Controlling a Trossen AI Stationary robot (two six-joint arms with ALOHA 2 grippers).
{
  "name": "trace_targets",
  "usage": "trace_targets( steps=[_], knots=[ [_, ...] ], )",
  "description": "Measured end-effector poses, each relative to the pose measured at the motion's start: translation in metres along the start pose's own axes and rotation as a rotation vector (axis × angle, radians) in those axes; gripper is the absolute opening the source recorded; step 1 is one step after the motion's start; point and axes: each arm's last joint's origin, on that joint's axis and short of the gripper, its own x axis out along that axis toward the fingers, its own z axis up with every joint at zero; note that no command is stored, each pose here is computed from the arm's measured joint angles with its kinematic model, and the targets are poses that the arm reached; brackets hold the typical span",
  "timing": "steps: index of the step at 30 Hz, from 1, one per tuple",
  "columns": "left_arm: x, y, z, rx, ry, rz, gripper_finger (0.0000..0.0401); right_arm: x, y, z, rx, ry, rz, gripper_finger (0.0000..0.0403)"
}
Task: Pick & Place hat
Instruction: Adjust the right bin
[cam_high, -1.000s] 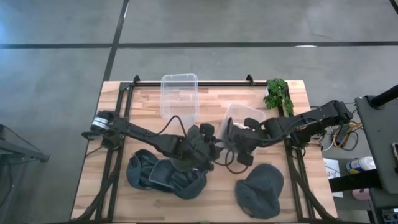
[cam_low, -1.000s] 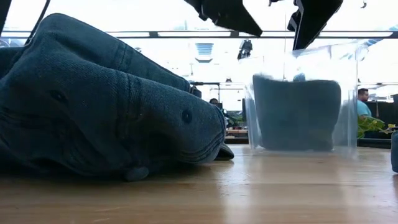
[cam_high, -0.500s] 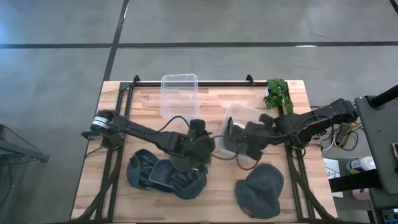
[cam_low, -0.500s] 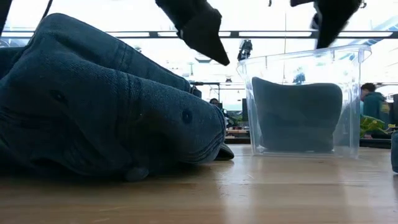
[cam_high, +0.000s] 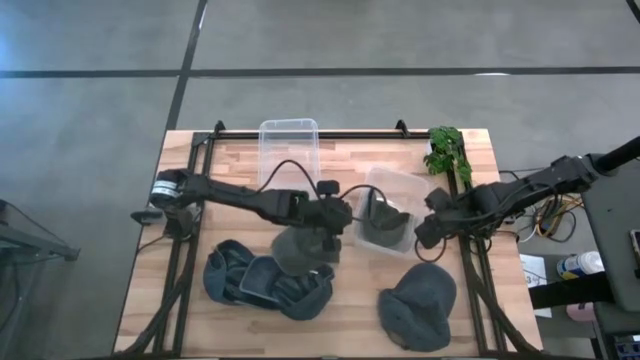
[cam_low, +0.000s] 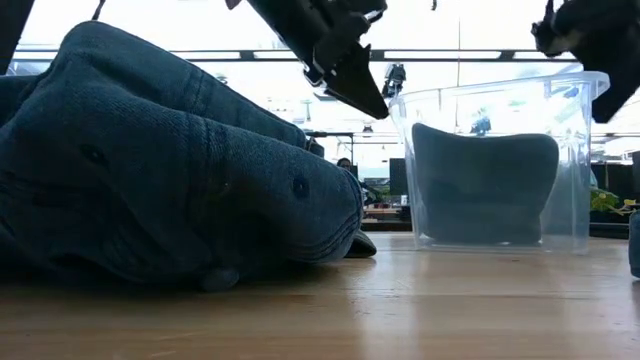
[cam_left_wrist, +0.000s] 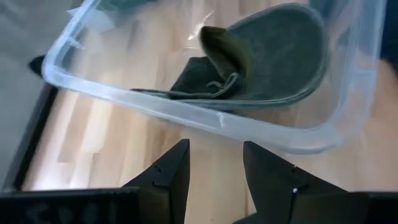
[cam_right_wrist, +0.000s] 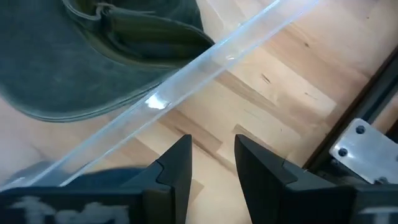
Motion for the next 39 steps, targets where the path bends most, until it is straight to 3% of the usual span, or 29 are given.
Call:
trace_targets(
  steps=[7, 14, 24, 28, 35, 39],
  knots=[
    [0.004, -0.001, -0.002, -0.009, -0.039, -0.021, 0.0142, 0.016, -0.003, 0.002, -0.087, -0.011, -0.012, 0.0116],
    [0.006, -0.002, -0.006, -0.013, -0.027, -0.018, 0.0142, 0.021, -0.005, 0.026, -0.125, -0.084, -0.019, 0.0116],
    [0.008, 0.020, -0.009, -0.044, 0.005, 0.166, 0.0142, 0.022, -0.021, 0.050, -0.132, -0.140, -0.063, 0.0116],
    [-0.005, 0.019, -0.006, -0.037, 0.014, 0.210, 0.0142, 0.010, -0.026, 0.047, -0.163, -0.162, -0.029, 0.0116],
    [-0.039, 0.005, 0.003, -0.102, -0.031, 0.188, 0.0142, -0.018, -0.029, 0.045, -0.310, -0.225, 0.055, 0.0116],
    [-0.052, -0.008, 0.005, -0.153, -0.045, 0.155, 0.0142, -0.027, -0.016, 0.046, -0.477, -0.194, 0.212, 0.0116]
  ],
)
